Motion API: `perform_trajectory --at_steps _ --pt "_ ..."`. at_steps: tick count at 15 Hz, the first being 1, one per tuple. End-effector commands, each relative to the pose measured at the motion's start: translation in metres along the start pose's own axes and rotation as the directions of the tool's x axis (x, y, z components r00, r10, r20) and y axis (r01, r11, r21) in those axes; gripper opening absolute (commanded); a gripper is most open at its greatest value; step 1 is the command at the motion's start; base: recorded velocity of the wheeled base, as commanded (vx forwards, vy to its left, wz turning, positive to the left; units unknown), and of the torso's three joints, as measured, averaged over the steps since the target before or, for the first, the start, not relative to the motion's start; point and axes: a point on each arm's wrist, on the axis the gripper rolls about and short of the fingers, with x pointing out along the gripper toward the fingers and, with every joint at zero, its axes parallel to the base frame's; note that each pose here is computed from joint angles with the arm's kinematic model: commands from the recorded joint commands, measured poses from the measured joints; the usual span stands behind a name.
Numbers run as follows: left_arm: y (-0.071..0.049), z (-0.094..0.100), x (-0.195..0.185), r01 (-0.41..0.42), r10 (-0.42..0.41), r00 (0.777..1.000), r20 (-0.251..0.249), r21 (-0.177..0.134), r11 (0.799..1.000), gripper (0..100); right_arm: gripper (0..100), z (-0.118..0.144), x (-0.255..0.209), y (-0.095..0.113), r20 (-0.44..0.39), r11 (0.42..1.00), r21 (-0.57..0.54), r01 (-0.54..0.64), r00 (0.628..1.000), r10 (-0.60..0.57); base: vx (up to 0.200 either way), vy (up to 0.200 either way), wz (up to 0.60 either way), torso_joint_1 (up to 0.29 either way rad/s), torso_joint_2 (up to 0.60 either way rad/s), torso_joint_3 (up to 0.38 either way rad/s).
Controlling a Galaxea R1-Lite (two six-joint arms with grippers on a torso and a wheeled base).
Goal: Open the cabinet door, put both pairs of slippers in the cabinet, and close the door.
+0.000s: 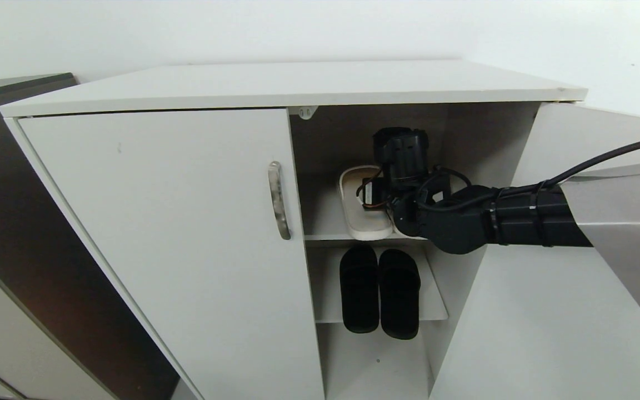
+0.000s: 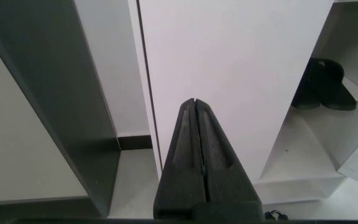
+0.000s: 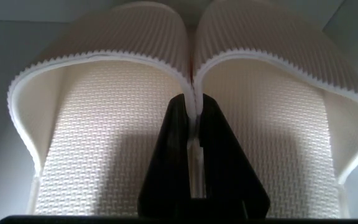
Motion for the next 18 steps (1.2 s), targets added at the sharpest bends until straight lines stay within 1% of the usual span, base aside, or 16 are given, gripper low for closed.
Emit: perform_trajectory --at_steps 1,3,4,6,9,10,12,14,15,16,18 --pt "0.000 0.000 0.000 0.000 0.000 1.000 0.000 0.000 1.000 0 0 -0.003 0.003 0.000 -0.008 1.000 -0.006 0.004 1.000 -0.004 0.000 0.000 0.00 0.000 0.00 0.000" --pt "0.000 0.000 0.000 0.001 -0.001 1.000 0.000 0.000 1.000 0 0 -0.003 0.003 0.000 -0.009 1.000 -0.007 0.006 1.000 -0.006 0.000 0.000 0.00 0.000 0.00 0.000" --pt "0.000 0.000 0.000 0.001 -0.001 1.000 0.000 0.000 1.000 0 100 -0.003 0.002 0.000 -0.010 1.000 -0.008 0.006 1.000 -0.006 0.000 0.000 0.00 0.000 0.00 0.000" --pt "0.000 0.000 0.000 0.000 0.000 1.000 0.000 0.000 1.000 0 100 0.001 -0.003 -0.001 -0.005 1.000 -0.006 0.004 1.000 -0.004 0.000 0.000 0.00 0.000 0.00 0.000" --pt "0.000 0.000 0.000 0.000 0.000 1.000 0.000 0.002 1.000 0 100 0.006 -0.026 -0.001 -0.020 1.000 -0.024 -0.018 1.000 0.018 0.000 0.000 0.00 0.000 0.00 0.000" --pt "0.000 0.000 0.000 0.000 0.000 1.000 -0.001 0.000 1.000 0 100 0.006 -0.042 -0.002 -0.022 0.999 -0.034 0.000 1.000 0.000 0.000 0.000 0.00 0.000 0.00 0.000" --pt "0.000 0.000 0.000 0.001 -0.001 1.000 0.000 0.000 1.000 0 100 0.010 -0.063 -0.002 -0.019 0.999 -0.037 -0.012 1.000 0.012 0.000 0.000 0.00 0.000 0.00 0.000" --pt "0.000 0.000 0.000 0.001 -0.001 1.000 0.000 0.002 1.000 0 100 0.012 -0.104 -0.006 -0.030 0.997 -0.041 -0.068 0.997 0.067 0.000 0.000 0.00 0.000 0.00 0.000" --pt "0.000 0.000 0.000 0.003 -0.003 1.000 0.000 0.002 1.000 0 100 0.011 -0.112 -0.007 -0.031 0.996 -0.038 -0.083 0.996 0.082 0.000 0.000 0.00 0.000 0.00 0.000" --pt "0.000 0.000 0.000 0.003 -0.003 1.000 0.000 0.002 1.000 0 100 0.007 -0.134 -0.008 -0.025 0.992 -0.024 -0.126 0.992 0.125 0.000 0.000 0.00 0.000 0.00 0.000" --pt "0.000 0.000 0.000 0.001 -0.001 1.000 -0.001 0.002 1.000 0 100 -0.001 -0.153 -0.011 -0.024 0.986 -0.024 -0.167 0.986 0.166 0.000 0.000 0.00 0.000 0.00 0.000"
